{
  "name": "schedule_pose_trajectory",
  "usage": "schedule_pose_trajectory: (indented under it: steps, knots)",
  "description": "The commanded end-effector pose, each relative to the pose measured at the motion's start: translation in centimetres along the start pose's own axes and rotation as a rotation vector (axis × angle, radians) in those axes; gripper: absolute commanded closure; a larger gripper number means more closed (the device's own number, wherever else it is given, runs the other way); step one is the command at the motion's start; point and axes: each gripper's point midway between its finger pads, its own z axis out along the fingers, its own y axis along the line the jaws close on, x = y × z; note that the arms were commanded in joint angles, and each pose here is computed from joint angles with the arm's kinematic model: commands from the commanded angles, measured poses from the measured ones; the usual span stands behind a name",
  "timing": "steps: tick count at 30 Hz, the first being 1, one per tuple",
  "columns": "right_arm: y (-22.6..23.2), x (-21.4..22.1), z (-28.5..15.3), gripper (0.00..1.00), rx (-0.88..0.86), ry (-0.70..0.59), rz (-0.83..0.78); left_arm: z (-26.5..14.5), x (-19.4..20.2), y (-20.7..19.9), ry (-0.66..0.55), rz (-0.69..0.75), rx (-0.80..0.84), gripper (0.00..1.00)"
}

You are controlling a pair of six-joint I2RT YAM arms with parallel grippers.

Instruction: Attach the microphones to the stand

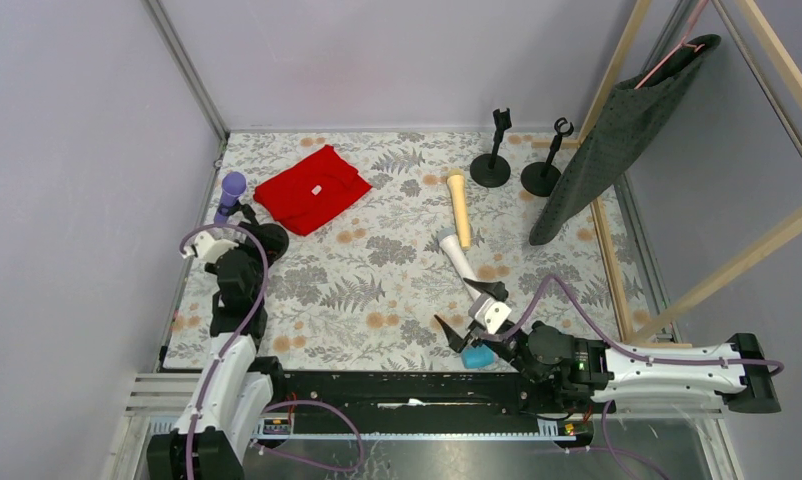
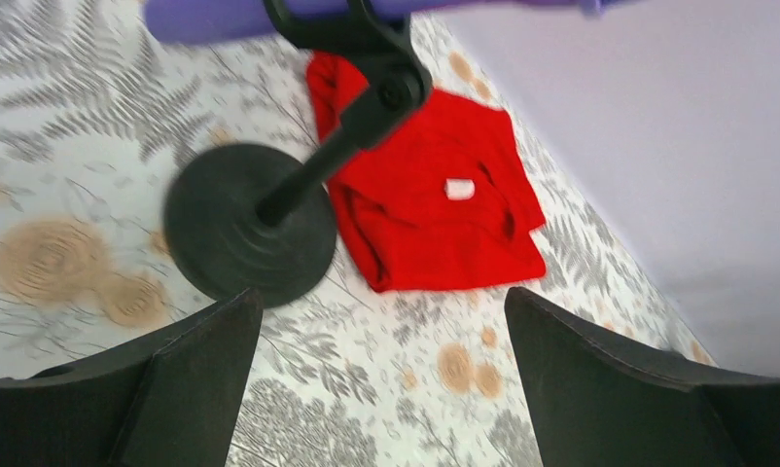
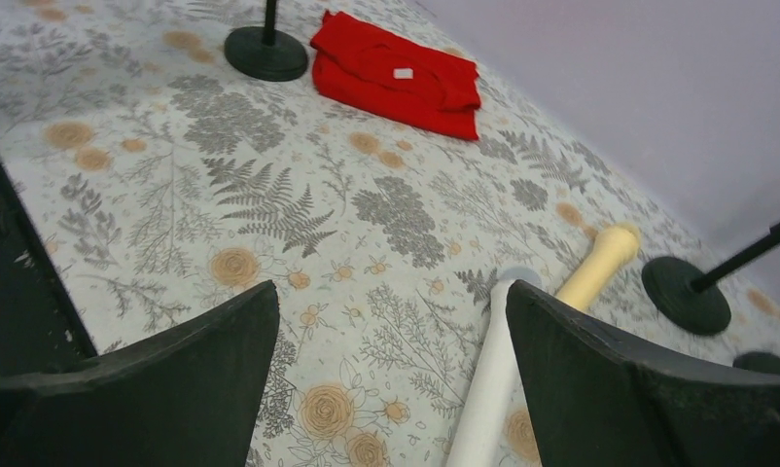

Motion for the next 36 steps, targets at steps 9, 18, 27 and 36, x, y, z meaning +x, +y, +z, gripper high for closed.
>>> schedule_pose_trajectory:
  steps: [9, 18, 27, 36]
  knots:
    - [-3.1, 0.1, 1.6, 0.06, 0.348, 0.221, 0.261, -2.5, 10.7, -7.0, 0.469, -0.036, 0.284, 0.01]
    - [-10.0, 4.9, 2.9, 0.08, 0.527, 0.414, 0.503, -6.8, 15.0, -13.1, 0.552, 0.071, 0.585, 0.01]
    - [-18.5, 8.6, 2.5, 0.08, 0.688, 0.485, 0.728, -7.9, 15.6, -14.8, 0.542, 0.066, 0.716, 0.01]
    - [-23.6, 8.8, 4.7, 0.08, 0.757, 0.456, 0.787, -7.1, 16.7, -15.5, 0.481, 0.096, 0.781, 0.01]
